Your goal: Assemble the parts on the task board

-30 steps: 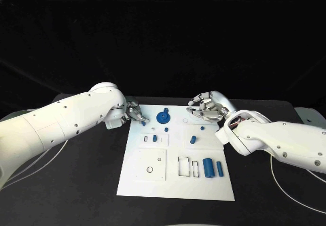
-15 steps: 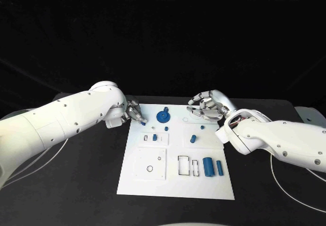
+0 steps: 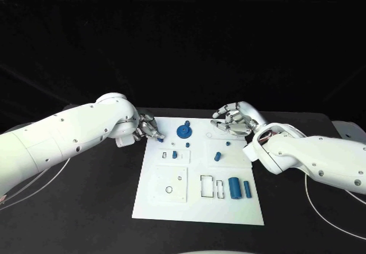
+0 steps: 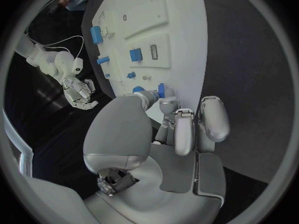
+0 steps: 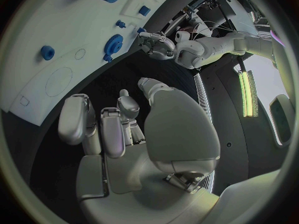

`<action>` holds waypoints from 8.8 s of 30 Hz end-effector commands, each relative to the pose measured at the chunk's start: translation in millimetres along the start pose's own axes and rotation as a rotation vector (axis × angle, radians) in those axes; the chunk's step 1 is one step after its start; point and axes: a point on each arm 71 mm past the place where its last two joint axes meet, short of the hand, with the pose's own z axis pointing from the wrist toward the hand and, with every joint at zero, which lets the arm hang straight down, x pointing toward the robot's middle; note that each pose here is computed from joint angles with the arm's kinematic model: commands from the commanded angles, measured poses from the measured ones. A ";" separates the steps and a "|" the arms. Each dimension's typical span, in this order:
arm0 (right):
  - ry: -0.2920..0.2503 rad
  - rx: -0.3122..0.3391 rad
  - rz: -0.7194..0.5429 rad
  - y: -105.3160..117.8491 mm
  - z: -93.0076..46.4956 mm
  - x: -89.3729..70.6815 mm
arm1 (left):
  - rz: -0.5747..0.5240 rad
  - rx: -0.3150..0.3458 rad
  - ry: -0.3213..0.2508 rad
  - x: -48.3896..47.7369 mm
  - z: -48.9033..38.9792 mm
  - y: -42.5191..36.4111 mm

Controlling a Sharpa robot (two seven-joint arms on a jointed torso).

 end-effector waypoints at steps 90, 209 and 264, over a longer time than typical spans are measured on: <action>0.016 -0.006 0.007 -1.3 -3.4 4.1 | 0.153 0.119 -0.049 66.8 -20.3 -13.9; 0.015 -0.009 0.008 -2.4 -4.7 4.5 | 0.233 0.203 -0.169 73.9 -23.7 -20.5; 0.009 -0.007 0.007 -3.3 -5.3 3.1 | 0.161 0.196 -0.157 73.6 -21.6 -20.0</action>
